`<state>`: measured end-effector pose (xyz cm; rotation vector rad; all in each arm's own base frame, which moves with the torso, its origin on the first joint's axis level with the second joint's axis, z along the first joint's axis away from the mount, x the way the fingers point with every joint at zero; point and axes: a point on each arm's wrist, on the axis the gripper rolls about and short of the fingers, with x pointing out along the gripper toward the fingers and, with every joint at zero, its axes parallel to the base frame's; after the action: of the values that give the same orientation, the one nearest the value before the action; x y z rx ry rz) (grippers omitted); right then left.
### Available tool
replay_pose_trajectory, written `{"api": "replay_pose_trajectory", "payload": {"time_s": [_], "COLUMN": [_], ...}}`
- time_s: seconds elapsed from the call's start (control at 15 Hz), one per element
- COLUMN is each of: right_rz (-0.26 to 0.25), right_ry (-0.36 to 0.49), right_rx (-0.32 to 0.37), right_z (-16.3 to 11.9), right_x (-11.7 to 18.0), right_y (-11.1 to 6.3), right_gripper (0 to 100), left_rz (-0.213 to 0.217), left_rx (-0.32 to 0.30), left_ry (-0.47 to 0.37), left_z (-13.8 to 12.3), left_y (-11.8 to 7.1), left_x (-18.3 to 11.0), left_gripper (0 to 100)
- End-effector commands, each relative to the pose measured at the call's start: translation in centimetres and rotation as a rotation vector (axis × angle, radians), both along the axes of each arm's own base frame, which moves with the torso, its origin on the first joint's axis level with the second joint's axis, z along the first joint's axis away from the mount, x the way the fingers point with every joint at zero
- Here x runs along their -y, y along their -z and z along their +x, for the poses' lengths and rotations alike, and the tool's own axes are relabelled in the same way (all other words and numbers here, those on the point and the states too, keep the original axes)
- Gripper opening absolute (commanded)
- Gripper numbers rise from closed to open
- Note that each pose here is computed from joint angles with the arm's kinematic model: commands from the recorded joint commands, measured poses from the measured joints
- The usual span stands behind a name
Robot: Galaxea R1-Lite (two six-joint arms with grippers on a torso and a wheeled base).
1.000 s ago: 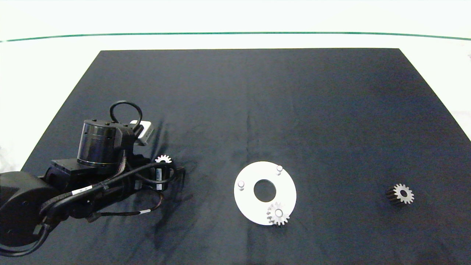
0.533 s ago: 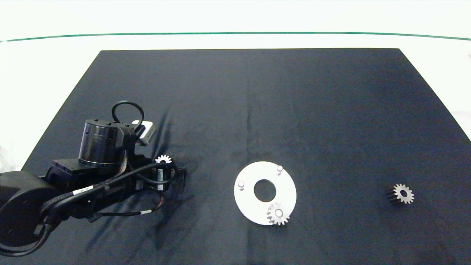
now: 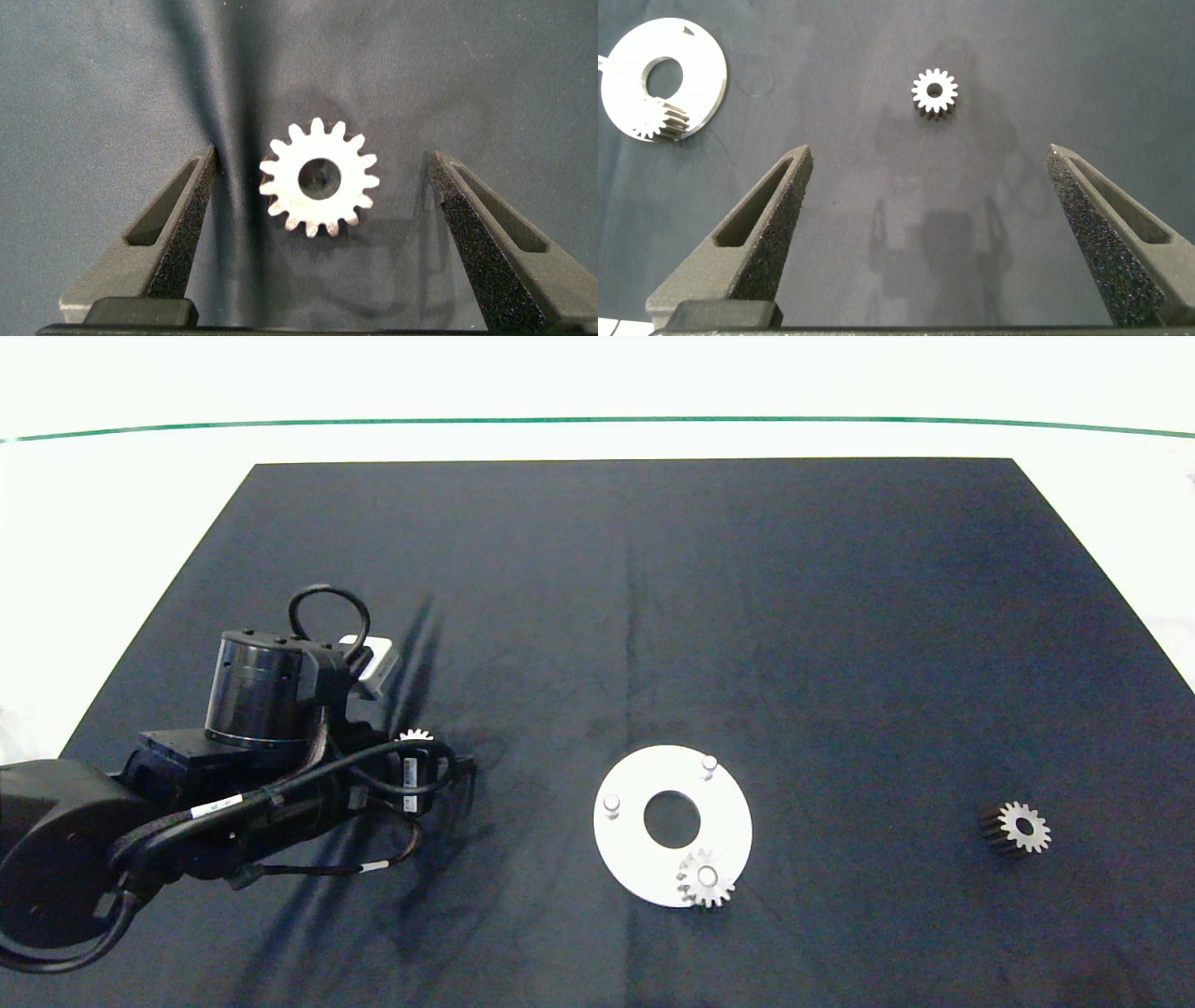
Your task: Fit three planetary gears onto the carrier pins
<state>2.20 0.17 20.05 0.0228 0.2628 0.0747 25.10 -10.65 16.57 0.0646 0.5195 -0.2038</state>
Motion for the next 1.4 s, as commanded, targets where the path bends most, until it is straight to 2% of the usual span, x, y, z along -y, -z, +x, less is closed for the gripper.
{"api": "replay_pose_trajectory", "payload": {"time_s": [0.07, 0.47, 0.73, 0.93, 1.4], "right_rz": [0.0, 0.0, -0.001, 0.0, 0.001], "right_ry": [-0.001, -0.001, -0.001, -0.001, -0.001], "right_rx": [-0.001, 0.001, 0.003, 0.002, 0.007], "right_z": [0.0, 0.0, 0.0, 0.0, -0.1], "right_x": [0.0, 0.0, 0.0, 0.0, 0.0], "right_y": [0.0, 0.0, -0.1, -0.2, -0.2], "right_gripper": [100, 100, 100, 100, 100], "left_rz": [0.009, 0.015, 0.011, 0.021, 0.047], "left_rx": [0.028, 0.027, 0.052, 0.046, -0.005], "left_ry": [-0.011, -0.019, -0.022, -0.018, -0.007], "left_z": [-0.1, 0.0, -0.1, -0.5, -0.8], "left_y": [-0.5, -0.4, -1.2, -1.7, -0.2], "left_x": [-0.1, -0.3, -0.5, -0.7, -0.5], "left_gripper": [28, 28, 28, 28, 28]}}
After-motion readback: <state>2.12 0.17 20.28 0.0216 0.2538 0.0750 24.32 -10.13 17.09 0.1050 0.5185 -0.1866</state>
